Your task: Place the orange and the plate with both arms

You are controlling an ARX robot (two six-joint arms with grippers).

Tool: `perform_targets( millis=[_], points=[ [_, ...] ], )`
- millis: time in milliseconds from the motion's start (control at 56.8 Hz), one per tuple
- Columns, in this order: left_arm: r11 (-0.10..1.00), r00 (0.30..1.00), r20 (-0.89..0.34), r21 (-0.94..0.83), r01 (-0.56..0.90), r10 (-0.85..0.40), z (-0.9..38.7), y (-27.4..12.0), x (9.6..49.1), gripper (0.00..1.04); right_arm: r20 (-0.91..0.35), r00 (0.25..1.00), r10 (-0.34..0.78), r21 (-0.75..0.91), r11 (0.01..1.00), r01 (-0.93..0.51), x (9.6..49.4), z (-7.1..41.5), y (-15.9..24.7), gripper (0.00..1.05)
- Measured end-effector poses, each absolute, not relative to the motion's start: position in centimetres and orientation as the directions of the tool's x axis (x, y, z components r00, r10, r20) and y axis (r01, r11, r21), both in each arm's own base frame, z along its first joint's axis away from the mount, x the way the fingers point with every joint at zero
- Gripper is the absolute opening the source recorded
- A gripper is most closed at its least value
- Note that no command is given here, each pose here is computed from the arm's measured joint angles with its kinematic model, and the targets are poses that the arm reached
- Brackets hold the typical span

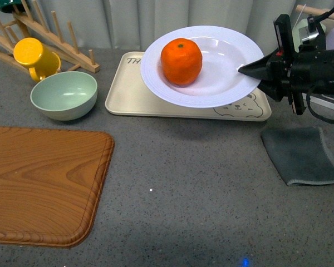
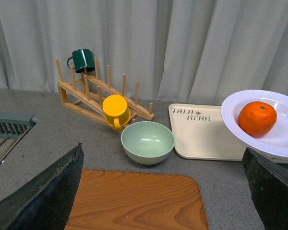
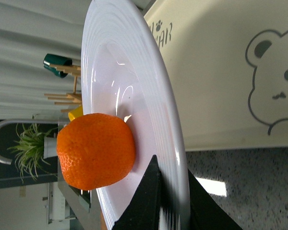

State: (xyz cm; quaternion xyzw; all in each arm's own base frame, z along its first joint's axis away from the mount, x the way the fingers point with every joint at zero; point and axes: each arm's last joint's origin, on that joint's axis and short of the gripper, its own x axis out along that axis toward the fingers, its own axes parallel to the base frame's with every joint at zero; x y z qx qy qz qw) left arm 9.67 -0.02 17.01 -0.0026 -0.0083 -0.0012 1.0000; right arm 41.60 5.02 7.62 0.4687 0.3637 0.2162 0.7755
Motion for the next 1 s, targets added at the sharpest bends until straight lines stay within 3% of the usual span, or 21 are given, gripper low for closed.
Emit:
perform_targets(
  millis=[352,827,1003],
  points=[
    [1.0,1.0,0.017,-0.005,0.002,-0.002,17.0,0.0,9.7,0.98,-0.419,0.647,0.638,0.88,0.46,0.117,48.1,4.5,7.2,0.03],
    [1.0,1.0,0.017,-0.005,0.003,-0.003,17.0,0.0,9.7,0.98,-0.532,0.637,0.558,0.82,0.527,0.224,51.3,2.8,8.8,0.03],
    [1.0,1.0,0.017,-0.005,0.002,-0.002,17.0,0.0,9.7,0.98,-0.55,0.642,0.534,0.804,0.549,0.231,50.8,2.3,8.3,0.3]
  ],
)
